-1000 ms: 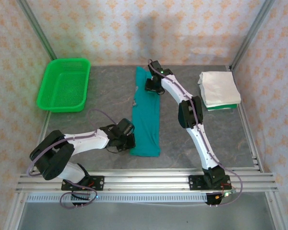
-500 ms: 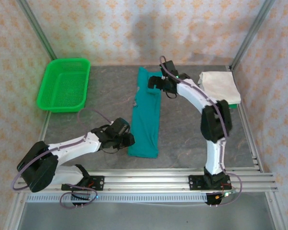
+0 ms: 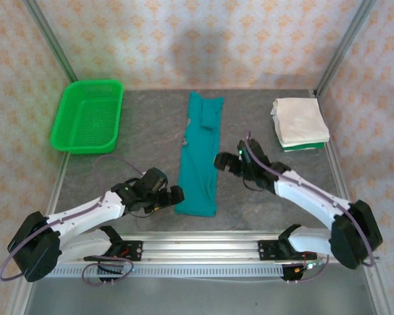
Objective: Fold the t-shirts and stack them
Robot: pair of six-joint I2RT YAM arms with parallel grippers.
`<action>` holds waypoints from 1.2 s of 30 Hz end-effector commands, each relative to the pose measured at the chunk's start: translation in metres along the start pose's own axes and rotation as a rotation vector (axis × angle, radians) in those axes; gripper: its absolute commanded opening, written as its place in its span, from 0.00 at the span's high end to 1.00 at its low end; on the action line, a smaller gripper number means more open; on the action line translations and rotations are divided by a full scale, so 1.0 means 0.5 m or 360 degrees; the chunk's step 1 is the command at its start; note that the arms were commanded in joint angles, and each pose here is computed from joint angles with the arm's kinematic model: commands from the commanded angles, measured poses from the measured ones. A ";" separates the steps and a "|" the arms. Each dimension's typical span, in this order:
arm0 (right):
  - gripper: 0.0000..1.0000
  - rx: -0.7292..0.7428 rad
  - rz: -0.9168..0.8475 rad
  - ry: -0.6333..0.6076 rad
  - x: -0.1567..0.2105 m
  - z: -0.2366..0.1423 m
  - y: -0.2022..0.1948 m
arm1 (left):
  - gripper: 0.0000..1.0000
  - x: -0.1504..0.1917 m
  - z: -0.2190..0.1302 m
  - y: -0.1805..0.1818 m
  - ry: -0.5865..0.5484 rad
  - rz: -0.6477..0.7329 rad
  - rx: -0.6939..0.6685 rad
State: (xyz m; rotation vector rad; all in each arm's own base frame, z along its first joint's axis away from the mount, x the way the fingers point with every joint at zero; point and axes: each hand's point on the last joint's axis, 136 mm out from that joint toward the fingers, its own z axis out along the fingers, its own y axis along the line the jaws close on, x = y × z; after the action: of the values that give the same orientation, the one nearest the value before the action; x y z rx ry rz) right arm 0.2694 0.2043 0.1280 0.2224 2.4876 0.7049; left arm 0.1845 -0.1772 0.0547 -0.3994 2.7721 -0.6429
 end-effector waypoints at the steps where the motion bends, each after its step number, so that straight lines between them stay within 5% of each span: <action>1: 0.00 -0.0017 0.0232 0.0065 0.081 -0.019 -0.002 | 0.00 0.021 0.000 0.016 0.0034 0.0021 0.0001; 12: 0.31 -0.0018 0.0382 0.0328 0.293 0.003 0.006 | 0.06 0.035 0.006 0.008 0.0009 0.0007 0.0180; 21: 0.61 -0.0007 0.0356 0.0385 0.317 0.054 0.029 | 0.07 0.039 0.000 0.027 -0.0039 0.0011 0.0176; 28: 0.65 0.0030 0.0384 0.0409 0.330 0.069 0.019 | 0.08 0.040 0.002 0.026 -0.0032 0.0028 0.0177; 36: 1.00 0.0048 0.0381 0.0396 0.323 0.062 0.016 | 0.00 0.036 0.007 0.011 -0.0028 0.0008 0.0215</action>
State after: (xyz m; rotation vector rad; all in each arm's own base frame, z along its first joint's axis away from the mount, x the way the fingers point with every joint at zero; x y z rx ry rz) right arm 0.1446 0.2677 0.0257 0.4715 2.7708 0.8198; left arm 0.1638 -0.1747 0.0436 -0.3650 2.7160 -0.7889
